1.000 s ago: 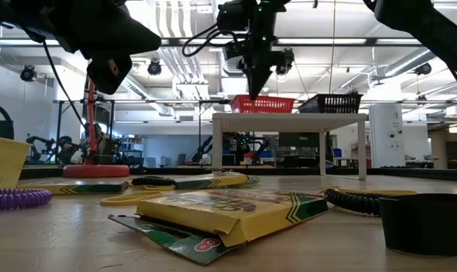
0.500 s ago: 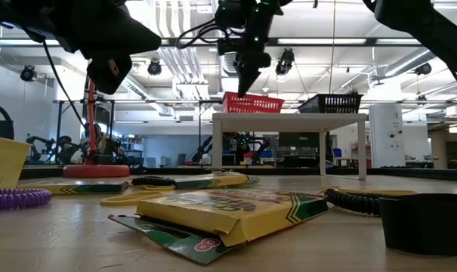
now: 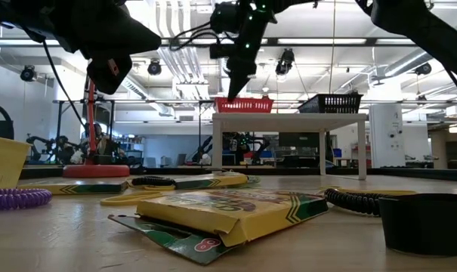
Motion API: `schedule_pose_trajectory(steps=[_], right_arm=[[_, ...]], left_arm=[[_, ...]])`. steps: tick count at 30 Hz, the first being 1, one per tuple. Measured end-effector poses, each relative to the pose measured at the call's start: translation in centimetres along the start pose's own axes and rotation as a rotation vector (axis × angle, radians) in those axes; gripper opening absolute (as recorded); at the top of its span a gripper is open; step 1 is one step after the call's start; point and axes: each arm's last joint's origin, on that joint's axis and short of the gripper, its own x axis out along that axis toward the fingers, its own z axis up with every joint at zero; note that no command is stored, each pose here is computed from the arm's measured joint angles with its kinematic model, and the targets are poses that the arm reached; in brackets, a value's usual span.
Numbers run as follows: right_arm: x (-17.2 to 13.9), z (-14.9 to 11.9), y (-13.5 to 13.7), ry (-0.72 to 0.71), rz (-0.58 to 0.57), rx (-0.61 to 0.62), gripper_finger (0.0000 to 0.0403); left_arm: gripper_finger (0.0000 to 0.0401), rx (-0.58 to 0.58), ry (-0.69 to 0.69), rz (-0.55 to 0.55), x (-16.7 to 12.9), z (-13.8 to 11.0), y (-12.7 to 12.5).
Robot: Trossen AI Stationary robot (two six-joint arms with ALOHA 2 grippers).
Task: Pick & Place Office Desk Supplies
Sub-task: Put the red bin on the shelf, then adjust the black bin on the shelf
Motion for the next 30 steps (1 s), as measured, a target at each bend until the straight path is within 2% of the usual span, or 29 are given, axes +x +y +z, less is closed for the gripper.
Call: schedule_pose_trajectory(steps=[17,21,25,30], right_arm=[[0.63,0.13,-0.47,-0.020,-0.011,0.102,0.0041],[0.60,0.23,-0.36,-0.041,0.027,0.111,0.0043],[0.59,0.26,-0.36,-0.050,0.043,0.114,0.0062],[0.43,0.26,-0.41,-0.052,0.041,0.122,0.0105]], left_arm=[[0.0006,0.000,0.000,0.000,0.00,0.00,0.00],[0.0006,0.000,0.000,0.000,0.00,0.00,0.00],[0.0006,0.001,0.000,0.000,0.00,0.00,0.00],[0.0006,0.002,0.000,0.000,0.00,0.00,0.00]])
